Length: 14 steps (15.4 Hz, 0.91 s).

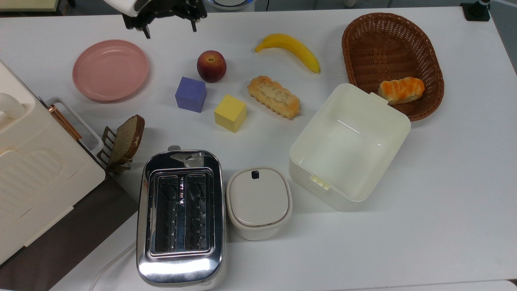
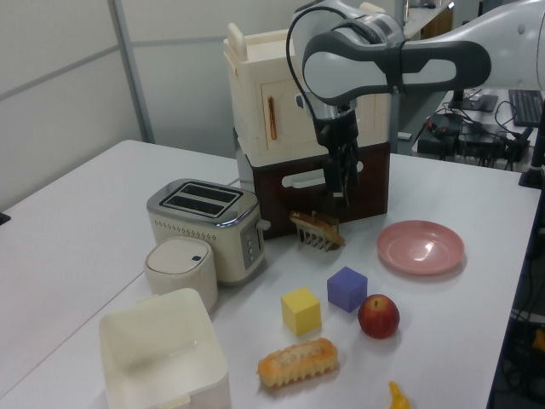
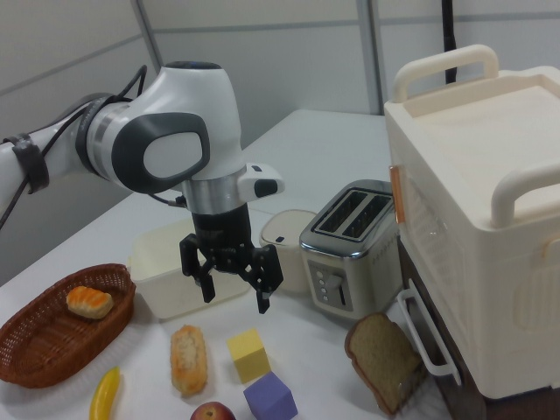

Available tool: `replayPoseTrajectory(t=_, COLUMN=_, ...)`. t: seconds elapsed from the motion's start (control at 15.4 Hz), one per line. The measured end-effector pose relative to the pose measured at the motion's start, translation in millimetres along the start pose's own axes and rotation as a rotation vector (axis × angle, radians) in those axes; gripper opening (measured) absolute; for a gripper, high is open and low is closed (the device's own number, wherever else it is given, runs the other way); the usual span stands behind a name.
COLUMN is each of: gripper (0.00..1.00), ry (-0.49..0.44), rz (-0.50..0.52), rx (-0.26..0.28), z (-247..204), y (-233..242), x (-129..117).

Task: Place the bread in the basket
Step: 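Move the gripper over the long bread roll and lower onto it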

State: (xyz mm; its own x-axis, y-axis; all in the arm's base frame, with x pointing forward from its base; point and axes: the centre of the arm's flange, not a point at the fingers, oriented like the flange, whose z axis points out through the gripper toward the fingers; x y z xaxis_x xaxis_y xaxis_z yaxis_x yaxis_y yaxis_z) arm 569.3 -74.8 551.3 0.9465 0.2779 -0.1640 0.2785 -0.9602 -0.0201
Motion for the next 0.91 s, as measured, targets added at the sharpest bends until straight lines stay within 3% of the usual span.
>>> replayPoseTrajectory(t=0.45, gripper=1.00, ry=-0.034, rz=-0.469, rx=0.022, z=20.4, y=-24.2, x=18.8)
replayPoseTrajectory(t=0.91, gripper=1.00, ry=-0.061, rz=-0.672, rx=-0.027, z=83.8, y=-138.7, x=51.6)
